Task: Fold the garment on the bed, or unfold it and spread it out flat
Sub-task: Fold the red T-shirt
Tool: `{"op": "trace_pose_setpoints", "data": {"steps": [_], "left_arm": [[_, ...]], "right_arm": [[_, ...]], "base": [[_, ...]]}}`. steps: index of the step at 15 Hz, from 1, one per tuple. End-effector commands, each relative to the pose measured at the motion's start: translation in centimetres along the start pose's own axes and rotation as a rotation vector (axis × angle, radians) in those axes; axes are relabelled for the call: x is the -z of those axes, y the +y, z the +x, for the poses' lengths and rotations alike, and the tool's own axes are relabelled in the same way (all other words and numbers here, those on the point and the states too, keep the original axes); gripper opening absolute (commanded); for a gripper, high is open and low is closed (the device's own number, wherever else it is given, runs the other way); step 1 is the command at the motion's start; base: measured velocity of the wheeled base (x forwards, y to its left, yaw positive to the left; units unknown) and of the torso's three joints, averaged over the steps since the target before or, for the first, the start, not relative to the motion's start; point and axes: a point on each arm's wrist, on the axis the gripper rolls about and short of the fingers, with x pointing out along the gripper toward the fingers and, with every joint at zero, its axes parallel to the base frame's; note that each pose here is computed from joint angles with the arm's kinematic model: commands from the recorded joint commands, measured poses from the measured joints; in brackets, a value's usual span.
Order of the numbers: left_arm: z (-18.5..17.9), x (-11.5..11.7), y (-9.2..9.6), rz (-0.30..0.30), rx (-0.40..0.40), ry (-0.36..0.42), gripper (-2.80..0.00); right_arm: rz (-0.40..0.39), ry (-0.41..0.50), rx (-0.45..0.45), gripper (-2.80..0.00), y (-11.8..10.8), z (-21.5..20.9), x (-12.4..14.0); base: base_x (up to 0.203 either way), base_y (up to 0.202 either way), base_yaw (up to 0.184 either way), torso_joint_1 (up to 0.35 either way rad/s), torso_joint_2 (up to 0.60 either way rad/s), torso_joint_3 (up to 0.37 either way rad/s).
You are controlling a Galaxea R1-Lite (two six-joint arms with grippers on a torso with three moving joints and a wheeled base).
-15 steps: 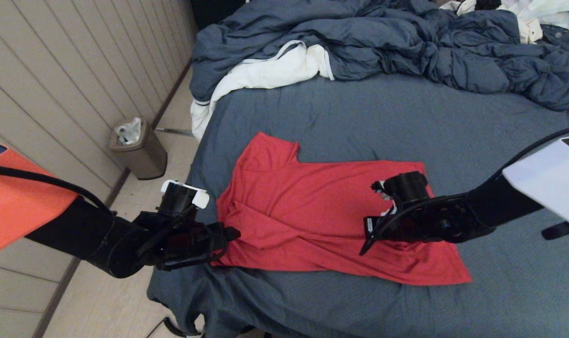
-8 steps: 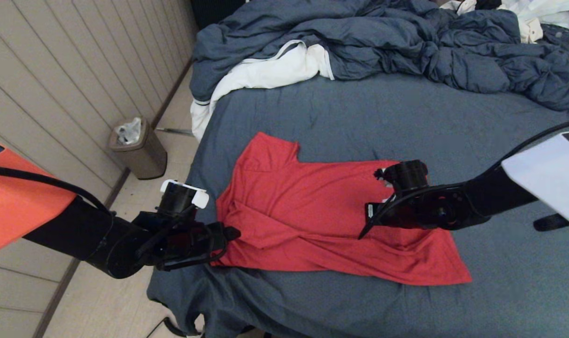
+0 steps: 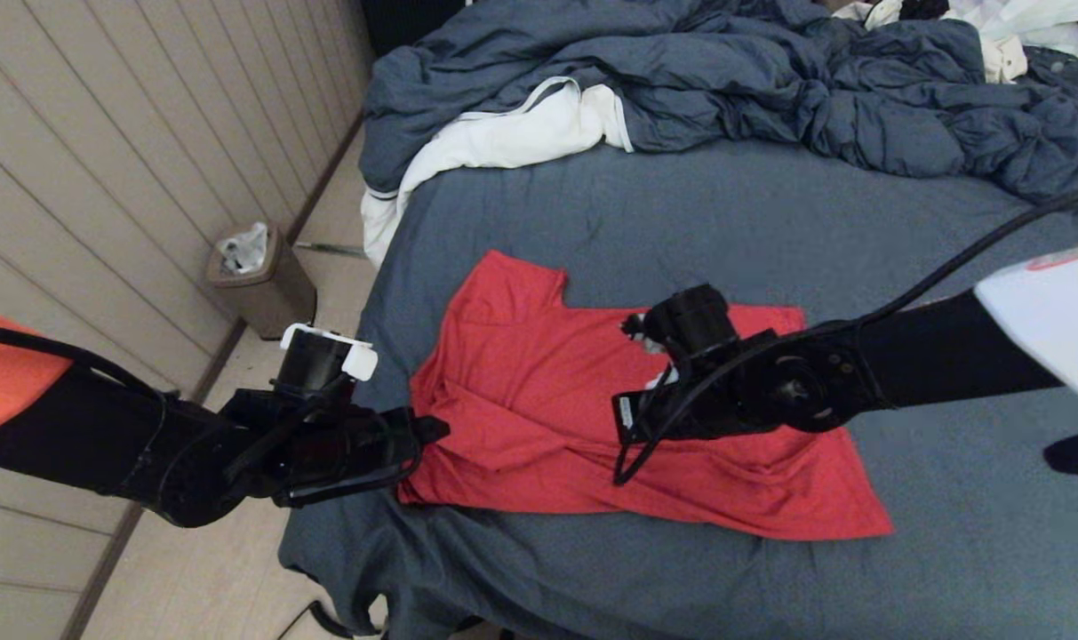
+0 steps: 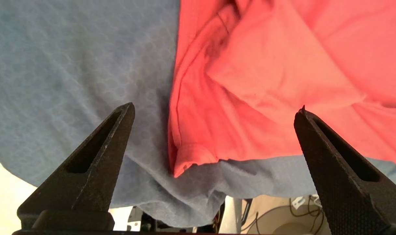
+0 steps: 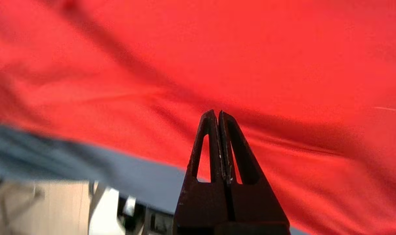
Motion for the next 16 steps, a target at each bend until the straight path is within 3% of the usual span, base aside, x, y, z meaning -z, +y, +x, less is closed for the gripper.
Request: {"op": "trace_pose_setpoints", "data": {"steps": [1, 4, 6, 13, 16], "left_arm": [[-0.5, -0.4, -0.2, -0.011, 0.013, -0.023, 0.0], [-0.8, -0.5, -0.3, -0.016, 0.02, -0.035, 0.0], [-0.9, -0.5, -0.3, -0.017, 0.021, -0.036, 0.0], [-0.9, -0.5, -0.3, -0.018, 0.021, -0.036, 0.0], [-1.0, -0.6, -0.3, -0.02, 0.025, -0.039, 0.0]], "right_arm": [[-0.056, 0.074, -0.031, -2.8, 3.1, 3.2, 1.1], [-0.136, 0.13, -0.076, -2.8, 7.3, 5.4, 2.8], [-0.156, 0.123, -0.098, -2.8, 8.6, 5.6, 2.8], [-0.161, 0.094, -0.112, -2.8, 10.5, 9.2, 2.4], [-0.147, 0.018, -0.056, -2.8, 11.2, 10.7, 1.2]], "base": [[0.0, 0.0, 0.0, 0.0, 0.0, 0.0], [0.0, 0.0, 0.0, 0.0, 0.0, 0.0], [0.0, 0.0, 0.0, 0.0, 0.0, 0.0], [0.0, 0.0, 0.0, 0.0, 0.0, 0.0], [0.0, 0.0, 0.0, 0.0, 0.0, 0.0]]}}
